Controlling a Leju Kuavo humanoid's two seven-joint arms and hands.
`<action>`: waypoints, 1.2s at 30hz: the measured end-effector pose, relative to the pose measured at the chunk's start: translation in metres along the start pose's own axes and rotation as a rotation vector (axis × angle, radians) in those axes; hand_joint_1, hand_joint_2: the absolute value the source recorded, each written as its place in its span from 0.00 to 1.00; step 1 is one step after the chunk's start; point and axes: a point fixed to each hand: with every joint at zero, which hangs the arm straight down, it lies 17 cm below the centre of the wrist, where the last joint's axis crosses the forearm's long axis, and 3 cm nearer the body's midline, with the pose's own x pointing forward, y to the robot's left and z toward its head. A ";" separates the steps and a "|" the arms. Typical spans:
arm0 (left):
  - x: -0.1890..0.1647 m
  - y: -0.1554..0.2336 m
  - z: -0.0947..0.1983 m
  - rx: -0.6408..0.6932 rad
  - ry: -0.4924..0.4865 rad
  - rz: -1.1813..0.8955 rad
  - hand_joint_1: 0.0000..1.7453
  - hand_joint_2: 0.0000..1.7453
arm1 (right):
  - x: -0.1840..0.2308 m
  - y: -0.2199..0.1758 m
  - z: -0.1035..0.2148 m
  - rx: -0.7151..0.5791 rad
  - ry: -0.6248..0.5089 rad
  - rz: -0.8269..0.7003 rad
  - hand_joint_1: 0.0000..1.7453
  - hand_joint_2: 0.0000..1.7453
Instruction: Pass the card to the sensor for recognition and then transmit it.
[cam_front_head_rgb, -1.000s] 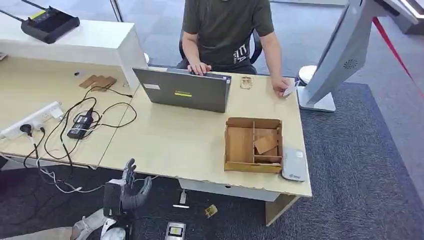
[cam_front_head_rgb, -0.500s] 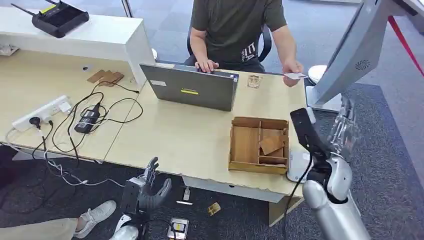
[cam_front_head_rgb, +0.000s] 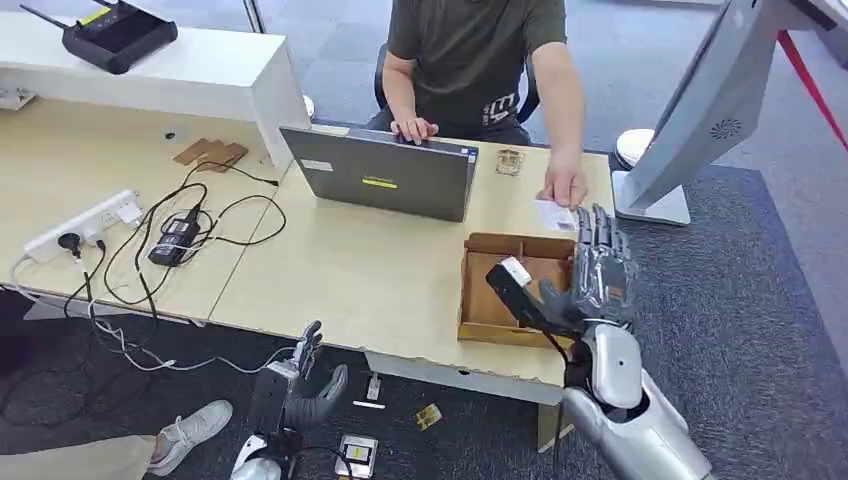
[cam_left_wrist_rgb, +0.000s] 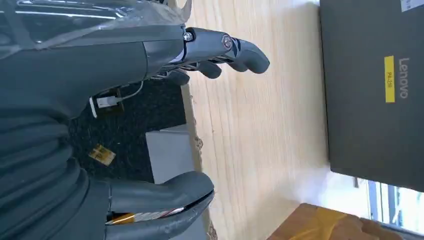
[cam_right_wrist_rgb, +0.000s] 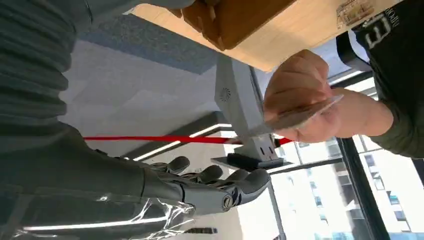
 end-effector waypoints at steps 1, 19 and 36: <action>-0.001 0.000 0.001 0.000 0.003 -0.002 0.00 1.00 | 0.002 0.000 0.001 -0.007 -0.011 0.021 0.00 1.00; -0.010 0.005 0.012 0.022 0.042 -0.027 0.00 1.00 | 0.017 -0.019 0.000 -0.140 -0.076 0.182 0.93 1.00; -0.009 0.000 0.014 -0.003 0.041 -0.031 0.00 1.00 | 0.000 0.001 -0.006 -0.043 0.009 0.069 1.00 1.00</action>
